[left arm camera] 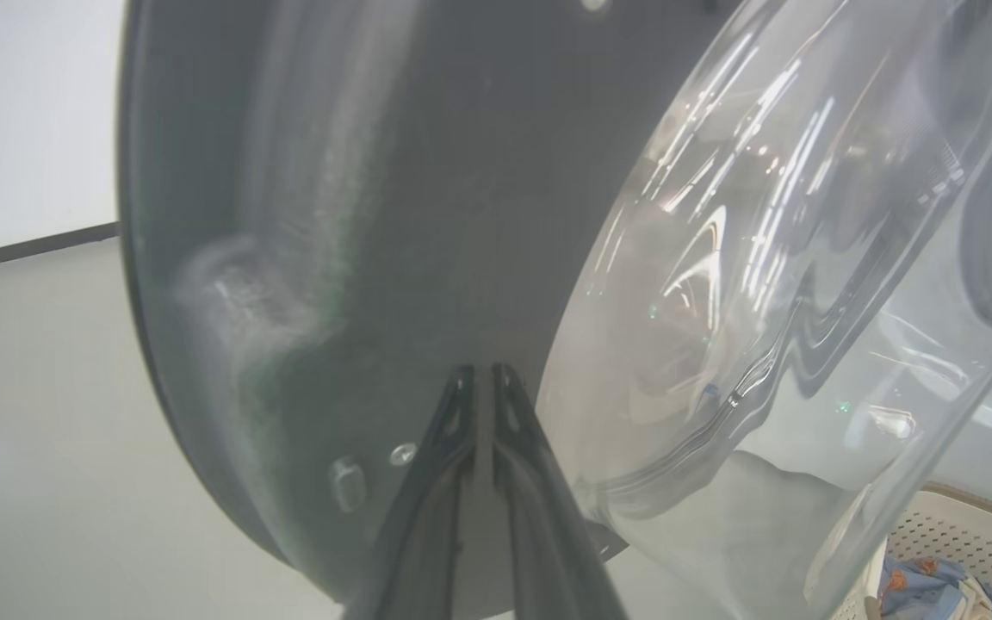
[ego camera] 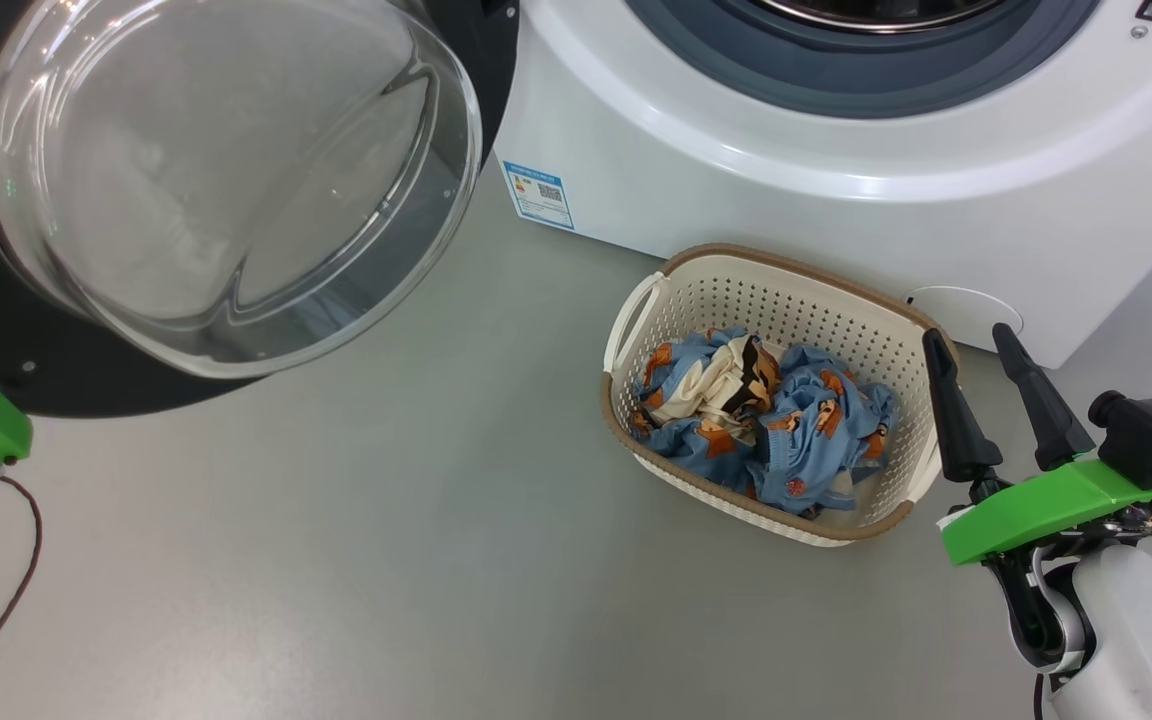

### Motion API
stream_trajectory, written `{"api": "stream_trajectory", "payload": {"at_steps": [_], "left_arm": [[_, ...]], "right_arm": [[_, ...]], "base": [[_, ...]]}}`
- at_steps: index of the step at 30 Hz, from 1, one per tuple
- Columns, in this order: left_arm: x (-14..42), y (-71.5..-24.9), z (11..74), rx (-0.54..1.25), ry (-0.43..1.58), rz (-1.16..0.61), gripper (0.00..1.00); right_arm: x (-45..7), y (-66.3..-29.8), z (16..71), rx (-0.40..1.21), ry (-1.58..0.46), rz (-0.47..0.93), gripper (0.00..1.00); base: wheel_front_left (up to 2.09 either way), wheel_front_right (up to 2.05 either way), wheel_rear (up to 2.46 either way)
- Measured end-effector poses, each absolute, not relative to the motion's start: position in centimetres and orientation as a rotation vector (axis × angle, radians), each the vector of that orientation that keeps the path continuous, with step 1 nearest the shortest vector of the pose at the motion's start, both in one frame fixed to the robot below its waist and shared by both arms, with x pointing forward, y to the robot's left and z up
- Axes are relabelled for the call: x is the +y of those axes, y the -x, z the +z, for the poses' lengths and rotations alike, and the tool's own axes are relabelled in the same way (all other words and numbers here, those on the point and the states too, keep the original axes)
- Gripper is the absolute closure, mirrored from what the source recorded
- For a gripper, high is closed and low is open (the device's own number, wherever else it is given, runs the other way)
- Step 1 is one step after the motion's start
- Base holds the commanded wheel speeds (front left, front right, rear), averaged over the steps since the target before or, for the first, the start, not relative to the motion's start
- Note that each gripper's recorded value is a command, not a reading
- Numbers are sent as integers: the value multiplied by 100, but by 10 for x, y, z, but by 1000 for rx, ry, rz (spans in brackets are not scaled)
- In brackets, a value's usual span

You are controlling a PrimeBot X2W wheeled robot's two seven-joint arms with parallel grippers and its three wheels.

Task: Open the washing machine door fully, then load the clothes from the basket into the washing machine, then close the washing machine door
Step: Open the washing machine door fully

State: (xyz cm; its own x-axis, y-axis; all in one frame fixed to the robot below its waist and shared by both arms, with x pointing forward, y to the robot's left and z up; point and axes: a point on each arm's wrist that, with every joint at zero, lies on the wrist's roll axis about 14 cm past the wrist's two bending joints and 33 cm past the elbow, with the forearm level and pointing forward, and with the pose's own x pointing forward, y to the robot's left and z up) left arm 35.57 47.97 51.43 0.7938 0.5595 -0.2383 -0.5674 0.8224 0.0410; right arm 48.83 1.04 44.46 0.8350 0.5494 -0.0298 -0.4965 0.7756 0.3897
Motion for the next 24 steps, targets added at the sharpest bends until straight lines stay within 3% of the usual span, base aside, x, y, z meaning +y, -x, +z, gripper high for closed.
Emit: {"api": "stream_trajectory", "payload": {"at_steps": [24], "left_arm": [[464,-350,513,193,52,563,100]], "right_arm": [[1,-481,464,105,-356,559,0]], "base": [[0,0,0]]}}
